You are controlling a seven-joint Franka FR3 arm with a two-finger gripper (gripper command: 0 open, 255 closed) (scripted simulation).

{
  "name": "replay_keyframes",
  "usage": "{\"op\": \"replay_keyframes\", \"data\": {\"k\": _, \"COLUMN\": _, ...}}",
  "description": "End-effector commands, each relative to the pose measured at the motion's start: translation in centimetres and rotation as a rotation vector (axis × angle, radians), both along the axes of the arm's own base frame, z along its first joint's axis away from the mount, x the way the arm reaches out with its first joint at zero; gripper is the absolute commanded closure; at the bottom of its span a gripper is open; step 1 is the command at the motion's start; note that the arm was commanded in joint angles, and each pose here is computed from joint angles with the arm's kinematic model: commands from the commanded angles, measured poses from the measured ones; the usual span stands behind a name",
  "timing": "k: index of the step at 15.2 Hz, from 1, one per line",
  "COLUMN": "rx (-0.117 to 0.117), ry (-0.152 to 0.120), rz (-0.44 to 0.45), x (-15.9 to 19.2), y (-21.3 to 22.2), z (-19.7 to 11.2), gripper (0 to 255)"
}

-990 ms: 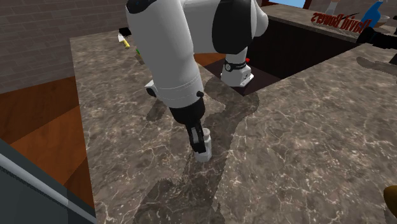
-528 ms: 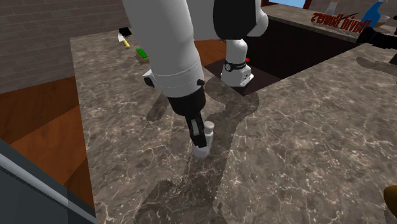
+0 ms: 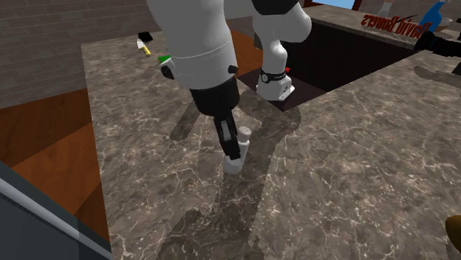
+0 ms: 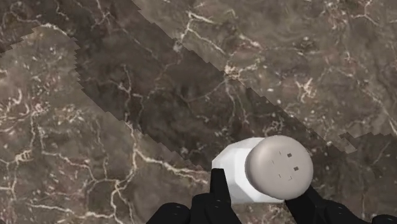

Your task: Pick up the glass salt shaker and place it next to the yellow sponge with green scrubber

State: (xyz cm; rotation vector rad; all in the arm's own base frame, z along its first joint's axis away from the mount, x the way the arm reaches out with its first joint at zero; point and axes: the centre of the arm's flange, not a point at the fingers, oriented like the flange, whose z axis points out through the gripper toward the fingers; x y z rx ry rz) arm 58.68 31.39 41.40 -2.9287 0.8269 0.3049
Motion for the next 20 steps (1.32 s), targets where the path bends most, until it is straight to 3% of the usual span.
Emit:
{"op": "replay_keyframes", "data": {"k": 1, "rx": 0.000, "ry": 0.000, "rz": 0.000, "x": -0.1, "y": -0.1, "z": 1.1, "gripper": 255}}
{"op": "replay_keyframes", "data": {"k": 20, "rx": 0.000, "ry": 0.000, "rz": 0.000, "x": -0.1, "y": -0.1, "z": 11.1, "gripper": 255}}
